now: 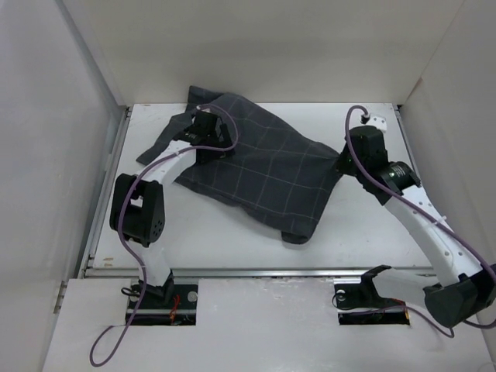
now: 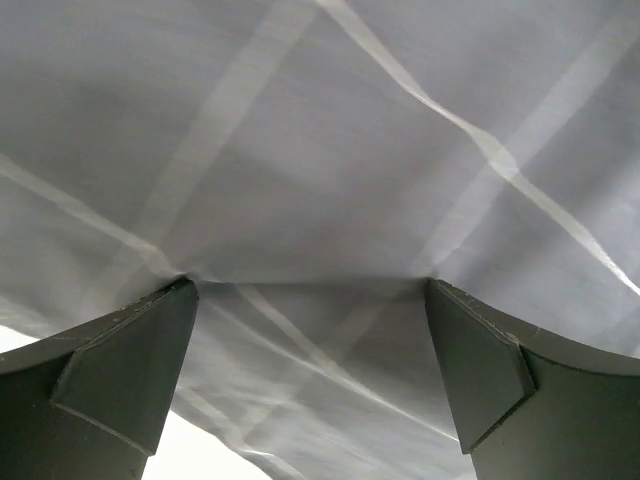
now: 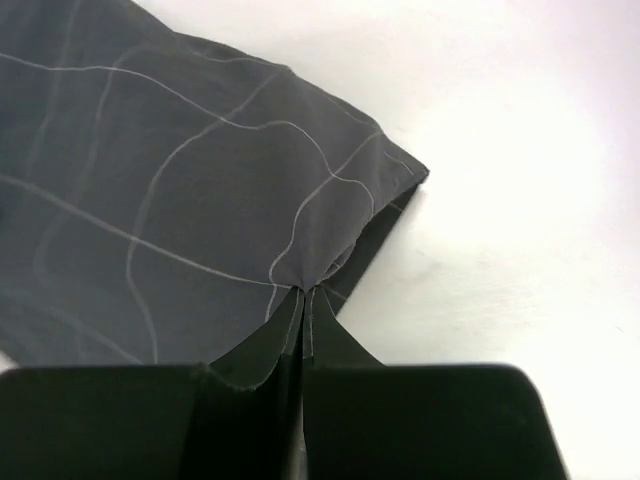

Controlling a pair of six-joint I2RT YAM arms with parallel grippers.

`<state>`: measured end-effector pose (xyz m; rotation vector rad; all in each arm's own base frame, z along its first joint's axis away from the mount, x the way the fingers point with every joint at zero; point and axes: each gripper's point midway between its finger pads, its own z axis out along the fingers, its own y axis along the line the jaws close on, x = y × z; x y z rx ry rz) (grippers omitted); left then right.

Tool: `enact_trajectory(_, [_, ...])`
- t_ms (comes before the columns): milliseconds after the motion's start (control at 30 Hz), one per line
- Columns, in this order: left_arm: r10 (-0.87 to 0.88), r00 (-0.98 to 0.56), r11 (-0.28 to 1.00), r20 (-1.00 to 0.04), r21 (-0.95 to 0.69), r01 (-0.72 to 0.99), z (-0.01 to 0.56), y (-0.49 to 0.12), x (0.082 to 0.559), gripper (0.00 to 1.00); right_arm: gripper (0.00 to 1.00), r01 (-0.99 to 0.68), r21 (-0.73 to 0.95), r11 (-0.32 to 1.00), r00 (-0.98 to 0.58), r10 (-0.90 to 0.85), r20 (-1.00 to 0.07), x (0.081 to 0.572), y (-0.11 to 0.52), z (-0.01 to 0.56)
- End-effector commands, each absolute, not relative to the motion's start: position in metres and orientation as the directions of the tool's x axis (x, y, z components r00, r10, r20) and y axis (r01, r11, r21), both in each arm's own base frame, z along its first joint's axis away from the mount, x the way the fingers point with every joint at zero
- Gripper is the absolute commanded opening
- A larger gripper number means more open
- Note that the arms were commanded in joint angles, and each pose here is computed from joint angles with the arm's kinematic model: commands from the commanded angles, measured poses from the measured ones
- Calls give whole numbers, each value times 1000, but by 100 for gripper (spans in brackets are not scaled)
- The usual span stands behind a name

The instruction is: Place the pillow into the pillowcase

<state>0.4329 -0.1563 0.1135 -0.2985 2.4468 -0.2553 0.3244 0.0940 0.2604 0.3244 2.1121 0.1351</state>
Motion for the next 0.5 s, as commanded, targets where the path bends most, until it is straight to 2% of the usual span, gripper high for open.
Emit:
enact_trajectory(0, [-305, -731, 948, -611, -266, -173, 126, -144, 443, 99, 0, 299, 48, 953, -630, 236, -740, 309, 56, 200])
enact_trajectory(133, [-335, -710, 942, -619, -249, -227, 135, -121, 448, 99, 0, 388, -54, 920, -733, 272, -623, 296, 39, 133])
enact_trajectory(200, [-360, -691, 933, -627, -253, -257, 147, -110, 452, 99, 0, 421, -76, 904, -723, 284, -629, 297, 30, 136])
enact_trajectory(233, [-380, -660, 925, -647, -270, -268, 162, -101, 459, 99, 17, 421, -80, 903, -727, 283, -626, 298, 30, 138])
enact_trajectory(267, [-390, -646, 921, -656, -277, -274, 172, -96, 460, 99, 29, 430, -66, 900, -702, 287, -651, 305, 30, 153])
enact_trajectory(300, [-390, -641, 921, -661, -271, -281, 176, -94, 461, 99, 48, 435, -65, 898, -692, 288, -662, 308, 29, 160])
enact_trajectory(333, [-403, -610, 915, -682, -280, -291, 190, -86, 464, 100, 71, 436, -47, 899, -676, 293, -676, 308, 30, 171])
enact_trajectory(467, [-409, -533, 908, -741, -272, -318, 234, -70, 470, 100, 87, 423, 81, 903, -553, 328, -766, 319, 34, 225])
